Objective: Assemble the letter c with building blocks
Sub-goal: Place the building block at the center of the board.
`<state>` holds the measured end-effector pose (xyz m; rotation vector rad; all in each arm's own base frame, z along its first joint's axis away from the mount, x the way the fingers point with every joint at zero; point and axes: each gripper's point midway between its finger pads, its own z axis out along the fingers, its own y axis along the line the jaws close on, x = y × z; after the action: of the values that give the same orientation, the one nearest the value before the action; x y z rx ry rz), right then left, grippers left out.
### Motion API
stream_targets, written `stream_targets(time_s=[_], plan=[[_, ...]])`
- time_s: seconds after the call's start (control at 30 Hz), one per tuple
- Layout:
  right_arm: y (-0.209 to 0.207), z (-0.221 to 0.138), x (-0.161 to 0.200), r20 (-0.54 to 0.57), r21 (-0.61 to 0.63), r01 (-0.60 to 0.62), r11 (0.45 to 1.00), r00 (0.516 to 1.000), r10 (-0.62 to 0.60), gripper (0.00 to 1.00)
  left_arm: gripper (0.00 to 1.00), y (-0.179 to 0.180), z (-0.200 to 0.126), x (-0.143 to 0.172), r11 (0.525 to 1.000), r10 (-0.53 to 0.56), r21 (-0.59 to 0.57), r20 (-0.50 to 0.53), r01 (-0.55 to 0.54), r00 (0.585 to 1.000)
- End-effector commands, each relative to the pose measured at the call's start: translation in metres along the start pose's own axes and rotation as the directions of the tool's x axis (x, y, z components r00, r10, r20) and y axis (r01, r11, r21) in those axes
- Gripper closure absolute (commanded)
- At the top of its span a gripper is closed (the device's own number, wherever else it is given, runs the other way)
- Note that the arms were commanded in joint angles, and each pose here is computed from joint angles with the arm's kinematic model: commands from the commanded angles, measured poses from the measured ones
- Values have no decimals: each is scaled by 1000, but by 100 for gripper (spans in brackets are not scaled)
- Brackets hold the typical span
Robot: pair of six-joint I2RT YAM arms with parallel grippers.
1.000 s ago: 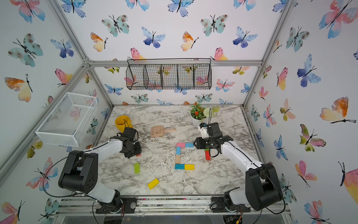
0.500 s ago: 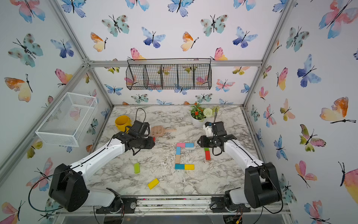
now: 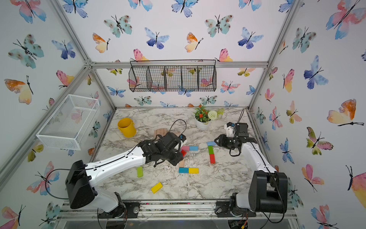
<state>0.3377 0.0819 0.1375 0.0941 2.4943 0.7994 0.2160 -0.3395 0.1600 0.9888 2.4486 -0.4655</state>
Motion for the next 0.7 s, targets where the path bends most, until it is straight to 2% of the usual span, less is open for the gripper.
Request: stream_targets(time_s=[0.0,0.23,0.5,0.67], plan=[[1,-9,6,-3,-64,-32,997,999,32,58,75,-17,15,-8,992,128,9,-19,-128,992],[-17,-19,2,14,-18,-60,998,998,60,58,74,-75,43,-32,956,266,126,7,-265,964],[-29,-24,-4,48,24,-90,996,995,89,57,75,-124,83,-34,899,391,207,16,-386,920],[-44,-27,-3,51,5,-151,989,987,151,57,75,-140,105,-30,867,434,260,25,-425,901]])
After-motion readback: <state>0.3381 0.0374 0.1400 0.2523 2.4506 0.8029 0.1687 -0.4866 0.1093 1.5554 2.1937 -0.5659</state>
